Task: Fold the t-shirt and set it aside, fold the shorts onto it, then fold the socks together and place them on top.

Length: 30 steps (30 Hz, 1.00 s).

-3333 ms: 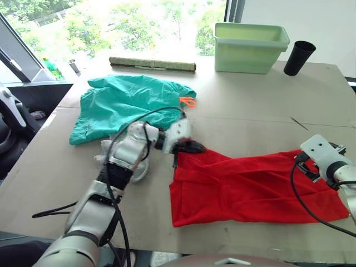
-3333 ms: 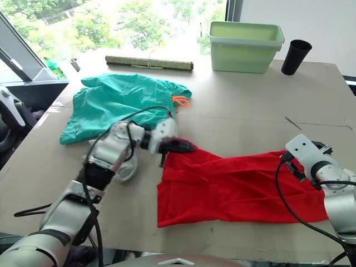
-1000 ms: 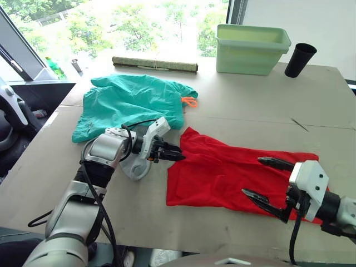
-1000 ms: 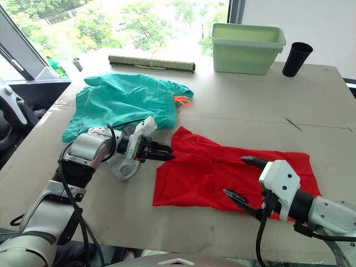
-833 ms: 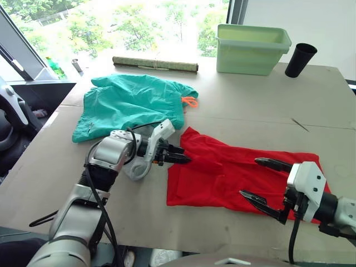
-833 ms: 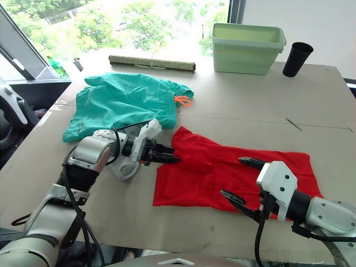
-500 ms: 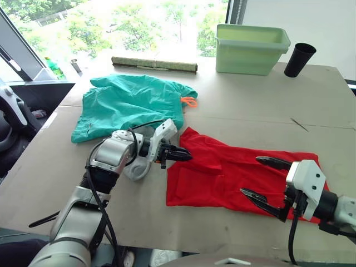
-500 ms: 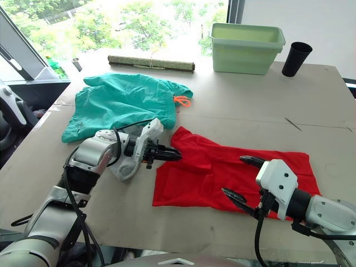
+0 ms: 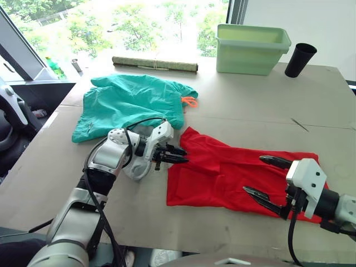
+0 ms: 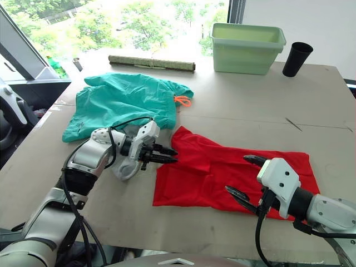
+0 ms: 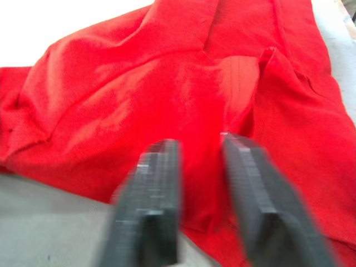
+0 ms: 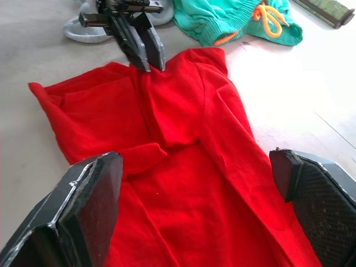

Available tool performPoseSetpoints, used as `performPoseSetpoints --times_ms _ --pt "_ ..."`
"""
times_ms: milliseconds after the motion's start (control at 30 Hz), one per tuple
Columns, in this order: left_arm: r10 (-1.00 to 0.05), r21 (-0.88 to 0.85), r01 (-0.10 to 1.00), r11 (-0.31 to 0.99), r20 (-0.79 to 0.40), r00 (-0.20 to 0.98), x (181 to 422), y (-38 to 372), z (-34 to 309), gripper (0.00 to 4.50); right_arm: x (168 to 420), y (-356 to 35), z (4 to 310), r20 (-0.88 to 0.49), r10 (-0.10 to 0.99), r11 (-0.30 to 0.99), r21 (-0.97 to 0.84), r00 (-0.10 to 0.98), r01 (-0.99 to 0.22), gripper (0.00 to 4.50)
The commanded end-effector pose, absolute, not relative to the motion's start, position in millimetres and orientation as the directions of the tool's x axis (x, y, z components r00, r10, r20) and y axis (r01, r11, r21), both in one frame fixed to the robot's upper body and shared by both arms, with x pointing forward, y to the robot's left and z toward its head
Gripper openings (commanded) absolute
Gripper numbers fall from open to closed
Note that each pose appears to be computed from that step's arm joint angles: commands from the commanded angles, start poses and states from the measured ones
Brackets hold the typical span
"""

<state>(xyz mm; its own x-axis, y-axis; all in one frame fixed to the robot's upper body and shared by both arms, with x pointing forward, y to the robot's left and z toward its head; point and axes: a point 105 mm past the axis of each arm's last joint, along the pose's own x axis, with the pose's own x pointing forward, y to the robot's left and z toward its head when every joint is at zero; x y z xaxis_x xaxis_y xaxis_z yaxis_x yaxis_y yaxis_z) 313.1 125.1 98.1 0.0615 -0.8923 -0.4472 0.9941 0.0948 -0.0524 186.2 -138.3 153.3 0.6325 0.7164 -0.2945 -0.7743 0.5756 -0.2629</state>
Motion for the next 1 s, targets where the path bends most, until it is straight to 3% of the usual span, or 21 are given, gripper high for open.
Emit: performPoseSetpoints --times_ms 33,233,333,400,533,700,833,1000 --pt "-0.889 0.003 0.998 0.055 -0.455 0.050 314 125 104 1.46 185 -137 159 -0.280 0.717 0.567 -0.299 0.638 -0.768 4.50" --pt "-0.868 0.043 0.999 -0.002 -0.496 0.020 309 129 98 1.46 186 -136 158 -0.279 0.713 0.572 -0.299 0.643 -0.764 4.50" --pt "-0.863 0.047 0.999 -0.017 -0.505 0.008 308 130 95 0.78 187 -137 157 -0.283 0.707 0.577 -0.300 0.648 -0.760 4.50" --pt "-0.860 0.045 0.999 -0.030 -0.510 -0.003 308 130 94 0.04 188 -141 154 -0.298 0.691 0.587 -0.301 0.659 -0.751 4.50" --pt "-0.872 0.052 0.998 -0.027 -0.490 0.002 311 127 98 0.04 195 -154 148 -0.334 0.622 0.631 -0.322 0.708 -0.706 4.50" --pt "-0.958 0.134 0.986 0.095 -0.257 0.127 339 108 153 0.04 227 -209 134 -0.411 0.334 0.710 -0.483 0.848 -0.513 4.50" --pt "-0.982 0.163 0.976 0.144 -0.101 0.162 349 92 192 0.04 241 -207 130 -0.428 0.306 0.656 -0.553 0.851 -0.514 4.50" --pt "-0.984 0.171 0.970 0.174 -0.012 0.179 352 83 214 0.04 259 -211 122 -0.442 0.238 0.625 -0.612 0.865 -0.485 4.50"
